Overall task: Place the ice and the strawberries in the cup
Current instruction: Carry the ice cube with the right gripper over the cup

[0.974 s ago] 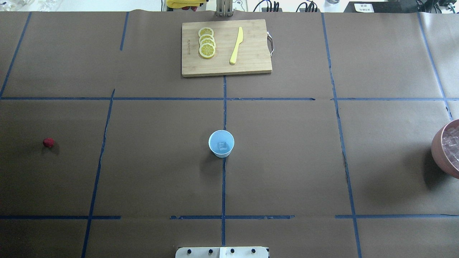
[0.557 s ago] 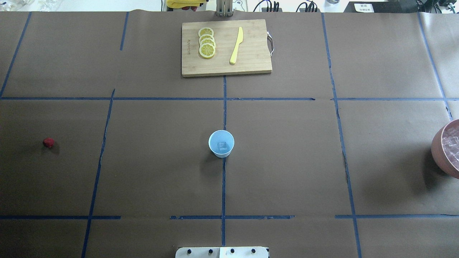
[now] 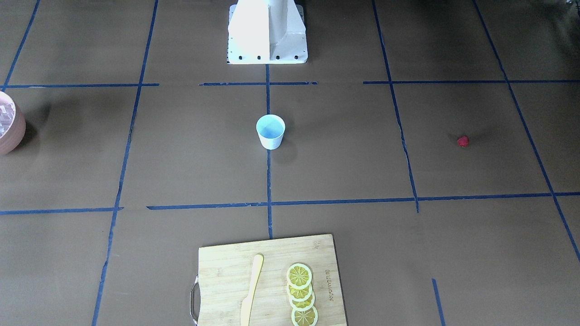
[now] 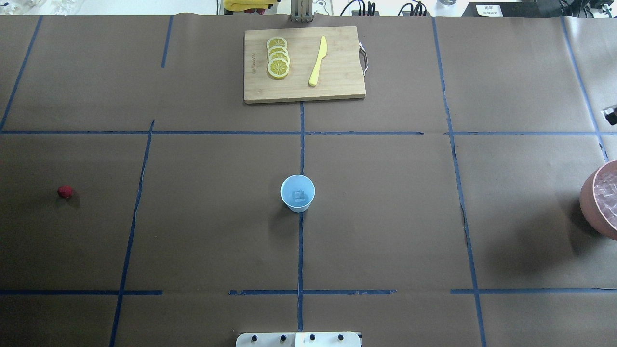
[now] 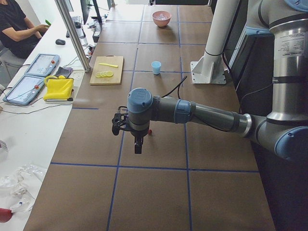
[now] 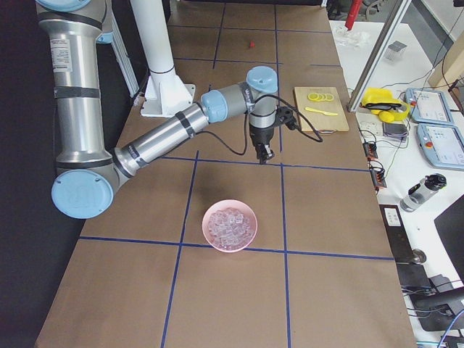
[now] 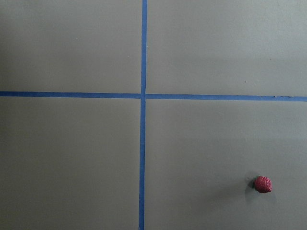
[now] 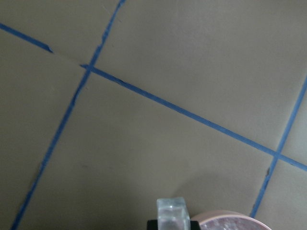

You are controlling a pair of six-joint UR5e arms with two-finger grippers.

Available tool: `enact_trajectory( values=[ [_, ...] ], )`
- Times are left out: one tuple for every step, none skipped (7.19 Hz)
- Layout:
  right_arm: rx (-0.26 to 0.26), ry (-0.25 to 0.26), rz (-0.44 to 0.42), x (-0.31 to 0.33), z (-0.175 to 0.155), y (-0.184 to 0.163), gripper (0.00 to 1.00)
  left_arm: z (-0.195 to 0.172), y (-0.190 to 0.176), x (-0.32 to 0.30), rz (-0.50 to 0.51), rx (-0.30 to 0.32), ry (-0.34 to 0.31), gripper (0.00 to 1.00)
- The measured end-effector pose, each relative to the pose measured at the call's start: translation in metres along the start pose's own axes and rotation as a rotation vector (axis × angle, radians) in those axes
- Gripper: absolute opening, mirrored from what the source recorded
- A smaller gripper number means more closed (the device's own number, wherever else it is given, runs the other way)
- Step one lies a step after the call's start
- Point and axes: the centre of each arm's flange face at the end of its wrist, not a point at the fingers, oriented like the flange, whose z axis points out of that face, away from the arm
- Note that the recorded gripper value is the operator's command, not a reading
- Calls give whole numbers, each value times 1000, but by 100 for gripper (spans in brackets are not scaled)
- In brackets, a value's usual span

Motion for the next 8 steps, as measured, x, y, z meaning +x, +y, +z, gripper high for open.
enact_trajectory(
  values=[
    [9, -50, 38, -50, -5, -32, 0, 1, 1, -1, -3, -2, 1, 100],
    [1, -101, 89, -118, 0, -60, 0, 2, 3, -2, -6, -5, 0, 100],
    [-22, -134, 153, -197, 13, -83, 0, 3, 4, -3, -7, -7, 0, 100],
    [-39, -138, 211, -268, 30, -97, 0, 3, 4, -4, -8, -8, 0, 100],
    [-50, -129, 258, -334, 48, -109, 0, 4, 4, -4, -9, -9, 0, 100],
    [-60, -116, 290, -392, 66, -114, 0, 4, 4, -5, -10, -9, 0, 100],
    [-67, -96, 311, -441, 82, -115, 0, 4, 4, -5, -11, -10, 0, 100],
    [-72, -73, 322, -478, 97, -118, 1, 4, 5, -5, -11, -10, -1, 100]
  ],
)
